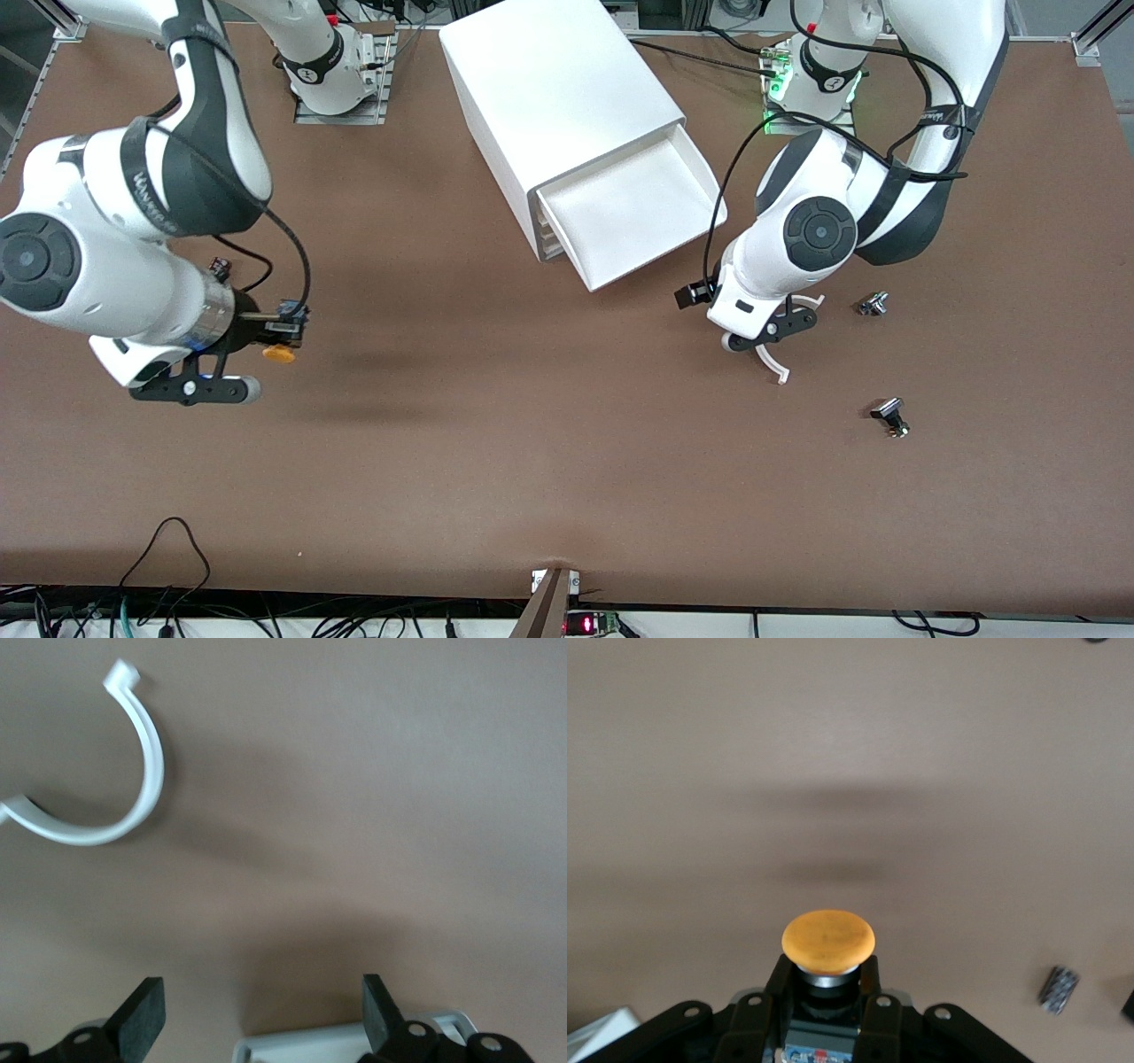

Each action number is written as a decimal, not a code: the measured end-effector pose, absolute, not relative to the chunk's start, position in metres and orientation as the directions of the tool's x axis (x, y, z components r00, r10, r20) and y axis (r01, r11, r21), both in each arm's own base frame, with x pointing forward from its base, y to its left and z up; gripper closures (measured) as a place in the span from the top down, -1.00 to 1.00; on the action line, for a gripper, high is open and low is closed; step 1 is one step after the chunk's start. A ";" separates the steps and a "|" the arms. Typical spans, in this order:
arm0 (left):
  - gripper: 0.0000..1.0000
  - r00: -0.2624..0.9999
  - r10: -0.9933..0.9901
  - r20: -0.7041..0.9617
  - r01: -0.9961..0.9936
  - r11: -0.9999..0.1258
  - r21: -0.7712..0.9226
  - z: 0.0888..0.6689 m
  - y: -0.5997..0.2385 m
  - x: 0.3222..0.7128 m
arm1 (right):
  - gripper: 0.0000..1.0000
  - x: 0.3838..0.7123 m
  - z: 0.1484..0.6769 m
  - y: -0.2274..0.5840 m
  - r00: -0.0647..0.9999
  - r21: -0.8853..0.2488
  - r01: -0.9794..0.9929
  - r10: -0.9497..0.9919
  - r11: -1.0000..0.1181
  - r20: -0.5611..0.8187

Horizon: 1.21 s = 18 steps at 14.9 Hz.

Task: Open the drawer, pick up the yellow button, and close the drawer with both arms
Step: 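Lift the button out with the right gripper while the left gripper reaches the drawer, then push the drawer shut with the left gripper while the right gripper carries the button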

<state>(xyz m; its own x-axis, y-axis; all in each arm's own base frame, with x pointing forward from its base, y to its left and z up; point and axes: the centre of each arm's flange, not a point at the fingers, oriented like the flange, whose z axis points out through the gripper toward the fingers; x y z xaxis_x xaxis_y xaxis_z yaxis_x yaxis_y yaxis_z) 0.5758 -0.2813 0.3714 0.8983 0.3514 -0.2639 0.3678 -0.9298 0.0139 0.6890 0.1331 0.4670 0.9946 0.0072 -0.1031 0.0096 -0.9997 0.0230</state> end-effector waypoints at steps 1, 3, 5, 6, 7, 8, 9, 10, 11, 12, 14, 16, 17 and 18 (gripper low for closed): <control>0.96 0.890 0.358 -0.282 0.381 -0.924 0.027 0.372 -0.282 0.573 | -0.35 0.691 0.454 0.122 0.994 0.029 0.028 0.025 -0.999 -0.102; 0.96 0.880 0.375 -0.293 0.402 -0.915 0.035 0.376 -0.285 0.567 | -0.35 0.695 0.427 0.100 0.994 0.042 0.056 0.051 -0.998 -0.101; 0.96 0.878 0.388 -0.281 0.415 -0.909 0.043 0.375 -0.292 0.559 | -0.35 0.697 0.401 0.073 0.992 0.057 0.092 0.087 -0.994 -0.086; 0.96 0.872 0.410 -0.267 0.438 -0.898 0.053 0.368 -0.302 0.550 | -0.35 0.695 0.377 0.050 0.993 0.069 0.101 0.096 -0.992 -0.073; 0.96 0.869 0.418 -0.264 0.446 -0.893 0.055 0.362 -0.307 0.544 | -0.35 0.692 0.362 0.037 0.993 0.074 0.100 0.094 -0.992 -0.069; 0.96 0.868 0.420 -0.265 0.448 -0.892 0.054 0.358 -0.314 0.537 | -0.35 0.687 0.346 0.027 0.994 0.076 0.096 0.091 -0.992 -0.062; 0.96 0.868 0.420 -0.265 0.449 -0.892 0.054 0.355 -0.321 0.531 | -0.35 0.681 0.330 0.019 0.995 0.075 0.089 0.084 -0.993 -0.060; 0.96 0.867 0.421 -0.266 0.449 -0.892 0.053 0.352 -0.325 0.526 | -0.35 0.675 0.314 0.013 0.996 0.068 0.077 0.072 -0.995 -0.061; 0.96 0.868 0.419 -0.267 0.447 -0.893 0.051 0.350 -0.329 0.523 | -0.35 0.668 0.300 0.008 0.996 0.060 0.064 0.060 -0.996 -0.061; 0.96 0.868 0.417 -0.270 0.445 -0.894 0.049 0.349 -0.333 0.518 | -0.35 0.663 0.288 0.005 0.997 0.055 0.054 0.050 -0.997 -0.059; 0.96 0.865 0.420 -0.275 0.448 -0.893 0.044 0.350 -0.345 0.507 | -0.35 0.653 0.269 0.000 0.998 0.058 0.044 0.042 -0.997 -0.044; 0.96 0.862 0.423 -0.281 0.450 -0.892 0.038 0.352 -0.360 0.495 | -0.35 0.645 0.253 -0.004 0.999 0.063 0.038 0.037 -0.997 -0.032; 0.96 0.861 0.420 -0.286 0.447 -0.894 0.032 0.351 -0.366 0.487 | -0.35 0.641 0.247 -0.006 0.999 0.061 0.033 0.031 -0.998 -0.032; 0.96 0.861 0.416 -0.292 0.442 -0.897 0.026 0.349 -0.373 0.480 | -0.35 0.638 0.243 -0.006 0.999 0.052 0.022 0.020 -0.998 -0.035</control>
